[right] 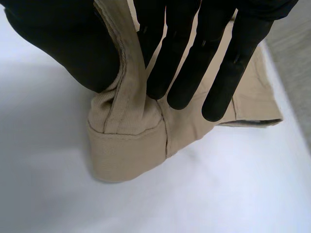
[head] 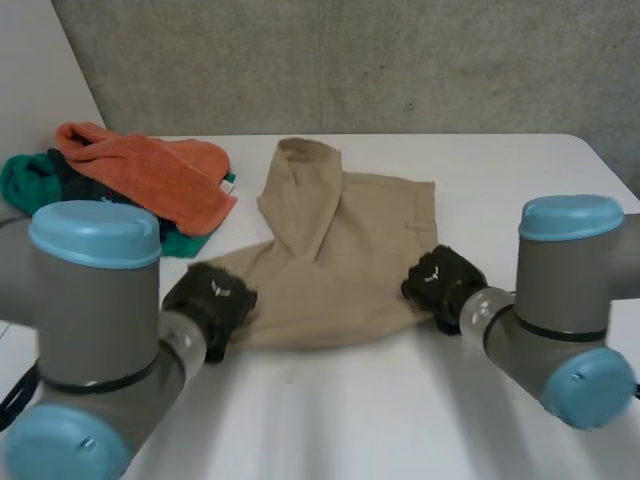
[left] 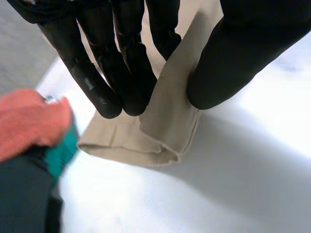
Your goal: Fold the laundry.
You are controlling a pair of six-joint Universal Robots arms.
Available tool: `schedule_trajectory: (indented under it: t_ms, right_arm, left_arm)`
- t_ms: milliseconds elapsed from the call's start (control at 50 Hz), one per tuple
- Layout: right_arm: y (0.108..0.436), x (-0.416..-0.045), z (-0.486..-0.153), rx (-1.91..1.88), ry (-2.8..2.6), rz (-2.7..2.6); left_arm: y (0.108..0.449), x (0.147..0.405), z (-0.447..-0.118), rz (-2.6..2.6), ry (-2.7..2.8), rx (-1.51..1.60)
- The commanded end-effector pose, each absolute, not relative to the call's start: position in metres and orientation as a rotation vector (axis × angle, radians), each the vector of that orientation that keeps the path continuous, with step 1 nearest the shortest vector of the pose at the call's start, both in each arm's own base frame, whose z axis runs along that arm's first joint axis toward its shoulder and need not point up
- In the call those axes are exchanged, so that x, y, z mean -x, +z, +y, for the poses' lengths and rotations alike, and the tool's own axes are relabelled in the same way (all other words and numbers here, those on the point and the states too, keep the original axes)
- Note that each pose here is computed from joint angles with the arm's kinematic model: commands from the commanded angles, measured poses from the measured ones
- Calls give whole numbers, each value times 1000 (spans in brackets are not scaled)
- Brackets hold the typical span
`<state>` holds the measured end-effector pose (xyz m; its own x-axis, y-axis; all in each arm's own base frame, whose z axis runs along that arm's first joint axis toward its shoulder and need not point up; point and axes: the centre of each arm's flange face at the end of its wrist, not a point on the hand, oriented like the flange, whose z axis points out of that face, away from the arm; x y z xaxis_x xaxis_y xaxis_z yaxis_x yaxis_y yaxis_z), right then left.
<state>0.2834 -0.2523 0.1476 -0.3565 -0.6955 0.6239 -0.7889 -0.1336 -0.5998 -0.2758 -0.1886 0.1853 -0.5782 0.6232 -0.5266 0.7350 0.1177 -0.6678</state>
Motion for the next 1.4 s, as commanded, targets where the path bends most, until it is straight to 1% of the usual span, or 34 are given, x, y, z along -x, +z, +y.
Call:
schedule_trajectory:
  t_ms: [20,100,240,320,380,400,480,540,560,640,720,840,920,1260,1400]
  right_arm:
    - [166,-256,-203,-1833,1184,-2141]
    - [162,-258,-200,-1836,1205,-2136]
    - [158,-262,-212,-1758,1338,-2090]
    - [156,-262,-214,-1732,1364,-2106]
    - [154,-262,-212,-1728,1376,-2120]
    - [152,-263,-210,-1730,1383,-2126]
    - [148,-265,-207,-1728,1408,-2126]
    - [145,-265,-206,-1724,1424,-2122]
    - [144,-266,-206,-1719,1440,-2115]
    - [139,-268,-204,-1722,1444,-2114]
    - [136,-268,-202,-1718,1445,-2125]
    - [133,-268,-200,-1696,1452,-2159]
    - [131,-267,-200,-1685,1456,-2164]
    - [126,-264,-203,-1668,1442,-2177]
    - [126,-263,-203,-1668,1432,-2185]
  left_arm:
    - [188,257,-146,2323,-1194,-1539]
    - [192,259,-149,2318,-1207,-1540]
    - [218,275,-170,2263,-1437,-1513]
    - [238,290,-189,2197,-1642,-1502]
    - [243,301,-215,2126,-1752,-1497]
    - [243,306,-230,2081,-1787,-1515]
    - [235,321,-262,1983,-1831,-1608]
    - [228,330,-278,1935,-1840,-1668]
    - [223,335,-289,1905,-1855,-1701]
    - [207,348,-312,1825,-1901,-1793]
    - [188,356,-336,1736,-1927,-1852]
    - [158,359,-363,1680,-1899,-1878]
    - [146,361,-372,1658,-1916,-1889]
    - [117,368,-384,1560,-1976,-1901]
    - [114,369,-386,1491,-1971,-1919]
